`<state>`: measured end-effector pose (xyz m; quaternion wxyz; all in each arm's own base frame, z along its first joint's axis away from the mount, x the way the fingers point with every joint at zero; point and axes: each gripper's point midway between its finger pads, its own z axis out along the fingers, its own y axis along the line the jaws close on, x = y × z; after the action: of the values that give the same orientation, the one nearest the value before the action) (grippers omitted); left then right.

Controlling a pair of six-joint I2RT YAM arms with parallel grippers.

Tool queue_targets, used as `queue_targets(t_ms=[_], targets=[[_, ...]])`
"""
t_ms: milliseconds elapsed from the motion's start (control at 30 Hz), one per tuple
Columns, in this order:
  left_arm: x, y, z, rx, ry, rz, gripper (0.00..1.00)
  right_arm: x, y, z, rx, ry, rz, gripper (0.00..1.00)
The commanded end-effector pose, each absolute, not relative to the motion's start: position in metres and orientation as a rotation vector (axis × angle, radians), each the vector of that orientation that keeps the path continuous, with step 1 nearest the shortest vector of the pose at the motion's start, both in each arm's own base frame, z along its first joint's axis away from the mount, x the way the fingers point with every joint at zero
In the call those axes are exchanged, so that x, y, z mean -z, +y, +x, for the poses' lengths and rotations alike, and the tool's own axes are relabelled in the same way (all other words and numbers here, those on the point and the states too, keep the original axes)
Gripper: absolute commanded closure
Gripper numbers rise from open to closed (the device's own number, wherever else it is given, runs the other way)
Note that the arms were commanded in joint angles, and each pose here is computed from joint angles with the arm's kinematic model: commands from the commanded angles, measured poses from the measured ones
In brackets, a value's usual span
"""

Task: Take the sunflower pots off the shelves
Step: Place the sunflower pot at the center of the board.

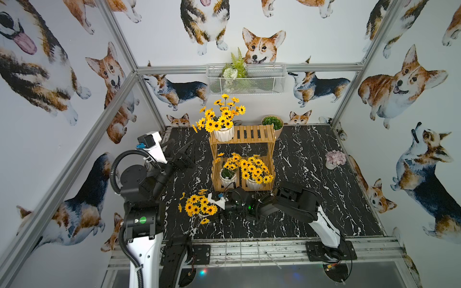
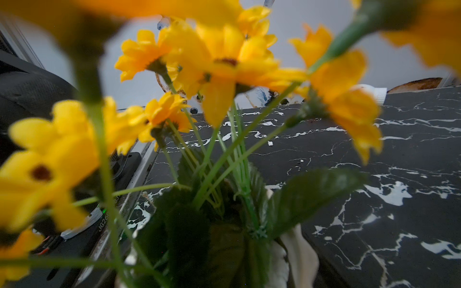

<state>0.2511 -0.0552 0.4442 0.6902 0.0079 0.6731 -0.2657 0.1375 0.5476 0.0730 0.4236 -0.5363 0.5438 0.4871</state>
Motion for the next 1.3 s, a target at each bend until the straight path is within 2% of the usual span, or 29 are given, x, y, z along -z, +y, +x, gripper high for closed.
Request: queue_targets(t_ms=[0,367,1267], targets=[[-0.450,-0.056,0.250,0.590,1.481,0.029,0.00,-0.064,0.546,0.132,-1.218,1.397,-1.408,0.09],[-0.450,-0.055,0.251,0.590,1.482,0.029,0.00,-0.062,0.547,0.130,-1.217,1.415,-1.429,0.00],[-0.450,-0.056,0.248,0.585,1.484,0.031,0.00,-0.085,0.536,0.126,-1.216,1.376,-1.418,0.00]])
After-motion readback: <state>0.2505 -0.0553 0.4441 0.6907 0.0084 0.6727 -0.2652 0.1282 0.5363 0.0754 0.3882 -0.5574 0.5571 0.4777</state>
